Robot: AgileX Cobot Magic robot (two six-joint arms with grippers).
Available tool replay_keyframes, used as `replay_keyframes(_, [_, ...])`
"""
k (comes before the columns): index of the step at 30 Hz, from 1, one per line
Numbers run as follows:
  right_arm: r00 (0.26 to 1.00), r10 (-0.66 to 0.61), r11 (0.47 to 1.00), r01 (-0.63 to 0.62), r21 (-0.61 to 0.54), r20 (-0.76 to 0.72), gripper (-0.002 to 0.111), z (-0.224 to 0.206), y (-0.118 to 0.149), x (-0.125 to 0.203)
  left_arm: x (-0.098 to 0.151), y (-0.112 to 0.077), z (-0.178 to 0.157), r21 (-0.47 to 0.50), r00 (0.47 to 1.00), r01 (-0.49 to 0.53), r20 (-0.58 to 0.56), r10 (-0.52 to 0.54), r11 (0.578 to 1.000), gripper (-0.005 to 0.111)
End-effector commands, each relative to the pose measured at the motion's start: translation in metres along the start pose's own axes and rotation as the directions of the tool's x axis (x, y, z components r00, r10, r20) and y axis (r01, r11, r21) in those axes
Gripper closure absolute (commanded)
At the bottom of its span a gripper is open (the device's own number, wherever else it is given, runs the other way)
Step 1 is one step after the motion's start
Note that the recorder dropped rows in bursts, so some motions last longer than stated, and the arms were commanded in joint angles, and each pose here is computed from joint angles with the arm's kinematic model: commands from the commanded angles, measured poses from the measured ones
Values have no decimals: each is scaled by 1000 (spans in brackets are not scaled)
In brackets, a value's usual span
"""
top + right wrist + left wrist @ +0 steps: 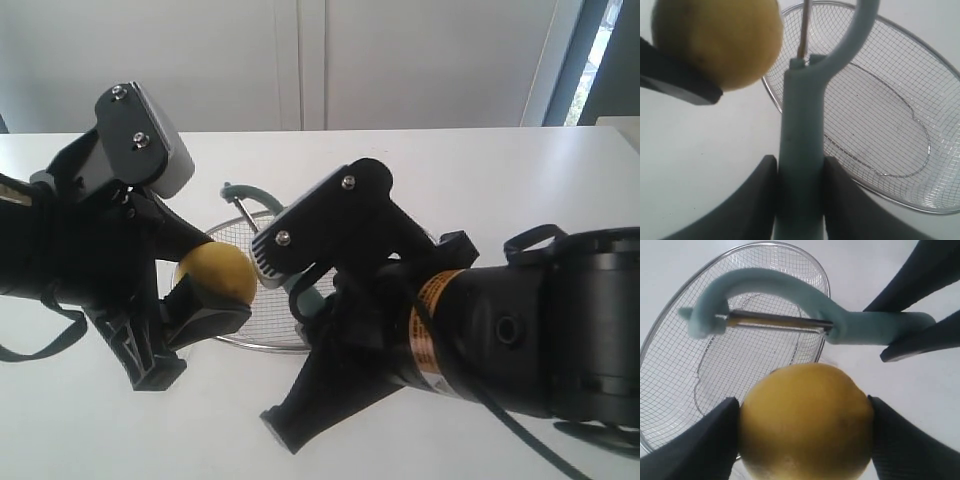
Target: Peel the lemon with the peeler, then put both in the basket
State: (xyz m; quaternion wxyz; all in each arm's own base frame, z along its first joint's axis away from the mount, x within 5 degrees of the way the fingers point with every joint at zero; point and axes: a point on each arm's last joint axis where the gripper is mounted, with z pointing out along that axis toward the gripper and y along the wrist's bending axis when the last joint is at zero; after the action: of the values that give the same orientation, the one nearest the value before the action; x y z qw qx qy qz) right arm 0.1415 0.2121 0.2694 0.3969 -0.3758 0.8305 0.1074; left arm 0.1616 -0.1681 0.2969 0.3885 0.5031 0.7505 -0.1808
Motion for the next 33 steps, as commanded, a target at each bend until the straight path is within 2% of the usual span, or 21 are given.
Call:
replay_keyframes(1, [999, 8, 1000, -8, -6, 33, 108, -16, 1, -4, -1, 0, -3, -8, 1000, 11, 15, -10, 1000, 107])
replay_keyframes(7, [1000, 23, 995, -22, 99, -13, 108, -56, -13, 5, -1, 0, -3, -8, 1000, 9, 15, -9, 1000, 107])
replay_keyframes(10, [999, 47, 987, -50, 154, 23, 108, -83, -29, 9, -1, 0, -3, -8, 1000, 9, 15, -9, 1000, 107])
replay_keyframes(12, [998, 56, 973, -62, 221, 31, 108, -91, -38, 12, -1, 0, -3, -7, 1000, 11, 13, -11, 1000, 107])
replay_keyframes(13, [997, 67, 945, -73, 320, 30, 108, -95, -48, 18, -1, 0, -3, -5, 1000, 13, 12, -13, 1000, 107])
replay_keyframes(15, [998, 61, 913, -67, 402, 27, 108, -91, -54, 25, -1, 0, -3, -4, 1000, 13, 10, -13, 1000, 107])
replay_keyframes(19, [1000, 17, 936, -19, 351, 8, 108, -60, -40, 32, 0, 0, -3, -2, 1000, 15, 10, -15, 1000, 107])
replay_keyframes(24, [999, -44, 909, 49, 413, -21, 108, -24, -31, 27, 0, -1, -3, 1, 1000, 17, 9, -17, 1000, 107])
replay_keyframes(33, [998, -40, 959, 51, 280, -42, 108, 31, -25, 15, 0, -1, -3, 2, 1000, 17, 8, -17, 1000, 107])
